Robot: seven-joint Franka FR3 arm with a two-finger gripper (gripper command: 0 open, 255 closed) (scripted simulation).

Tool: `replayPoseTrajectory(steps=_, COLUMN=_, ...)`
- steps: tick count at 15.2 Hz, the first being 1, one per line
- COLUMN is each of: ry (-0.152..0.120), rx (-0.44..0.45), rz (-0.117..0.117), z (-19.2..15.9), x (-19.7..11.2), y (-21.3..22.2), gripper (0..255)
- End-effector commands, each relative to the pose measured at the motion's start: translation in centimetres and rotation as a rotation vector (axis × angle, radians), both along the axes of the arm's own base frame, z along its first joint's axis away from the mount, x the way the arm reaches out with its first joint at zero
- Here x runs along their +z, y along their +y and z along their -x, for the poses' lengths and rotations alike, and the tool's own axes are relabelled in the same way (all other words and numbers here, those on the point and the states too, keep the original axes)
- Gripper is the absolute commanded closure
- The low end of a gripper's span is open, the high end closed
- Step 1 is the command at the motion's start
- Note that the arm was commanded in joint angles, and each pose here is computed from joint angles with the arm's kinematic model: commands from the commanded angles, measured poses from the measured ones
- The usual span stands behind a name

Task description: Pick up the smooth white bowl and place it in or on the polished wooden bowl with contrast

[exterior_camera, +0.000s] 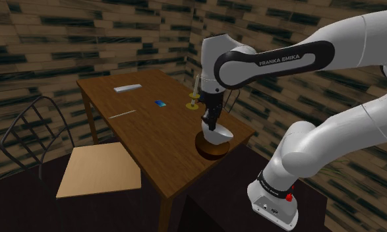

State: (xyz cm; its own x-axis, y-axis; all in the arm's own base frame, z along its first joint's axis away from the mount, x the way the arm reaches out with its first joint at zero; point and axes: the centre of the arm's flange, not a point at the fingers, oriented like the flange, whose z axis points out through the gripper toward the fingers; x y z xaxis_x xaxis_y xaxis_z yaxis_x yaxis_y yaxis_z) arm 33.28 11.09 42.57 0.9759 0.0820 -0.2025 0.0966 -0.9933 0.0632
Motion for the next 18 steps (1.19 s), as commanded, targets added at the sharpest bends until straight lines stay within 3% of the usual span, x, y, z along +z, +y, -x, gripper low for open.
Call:
replayPoseTrajectory(steps=1, ry=-0.001, rx=0.000, rz=0.000, z=0.0, x=-1.0, y=0.0, gripper=255)
replayPoseTrajectory(steps=11, ry=-0.001, rx=0.000, rz=0.000, z=0.0, x=-6.1, y=0.0, gripper=255)
replayPoseTrajectory(steps=18, ry=-0.001, rx=0.000, rz=0.000, z=0.0, x=-6.1, y=0.0, gripper=255)
